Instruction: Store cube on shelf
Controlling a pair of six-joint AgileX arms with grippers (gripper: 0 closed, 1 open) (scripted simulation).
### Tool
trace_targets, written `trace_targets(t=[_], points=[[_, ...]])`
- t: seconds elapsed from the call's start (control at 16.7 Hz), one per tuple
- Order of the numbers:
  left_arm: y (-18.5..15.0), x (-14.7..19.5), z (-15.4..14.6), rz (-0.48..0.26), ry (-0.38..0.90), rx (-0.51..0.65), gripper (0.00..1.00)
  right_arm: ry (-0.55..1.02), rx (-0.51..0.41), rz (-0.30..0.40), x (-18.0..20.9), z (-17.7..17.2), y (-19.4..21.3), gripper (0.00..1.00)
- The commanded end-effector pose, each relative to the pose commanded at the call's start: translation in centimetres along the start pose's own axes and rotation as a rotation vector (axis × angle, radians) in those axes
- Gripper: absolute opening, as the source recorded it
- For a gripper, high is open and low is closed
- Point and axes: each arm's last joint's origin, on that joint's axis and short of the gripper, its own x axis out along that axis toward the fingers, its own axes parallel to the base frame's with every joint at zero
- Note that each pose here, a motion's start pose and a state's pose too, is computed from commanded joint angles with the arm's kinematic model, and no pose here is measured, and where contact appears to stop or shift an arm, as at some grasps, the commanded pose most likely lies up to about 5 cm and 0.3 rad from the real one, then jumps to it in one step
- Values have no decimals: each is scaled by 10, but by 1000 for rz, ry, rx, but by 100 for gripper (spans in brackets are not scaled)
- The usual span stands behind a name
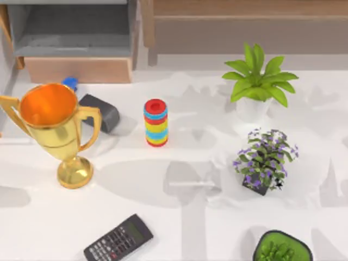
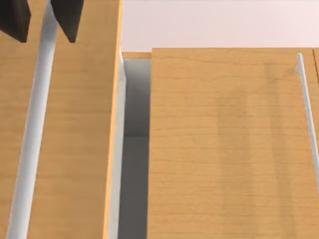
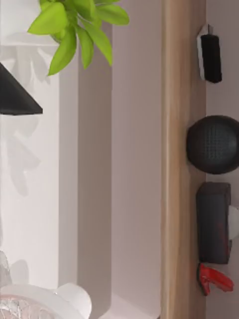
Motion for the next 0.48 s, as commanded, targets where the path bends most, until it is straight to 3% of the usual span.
trace_targets(t=[0.42, 0.48], points=[[0, 0, 0, 0, 0, 0, 98, 0, 0, 0, 0, 0, 0, 100], [0, 0, 0, 0, 0, 0, 100, 0, 0, 0, 0, 0, 0, 100]])
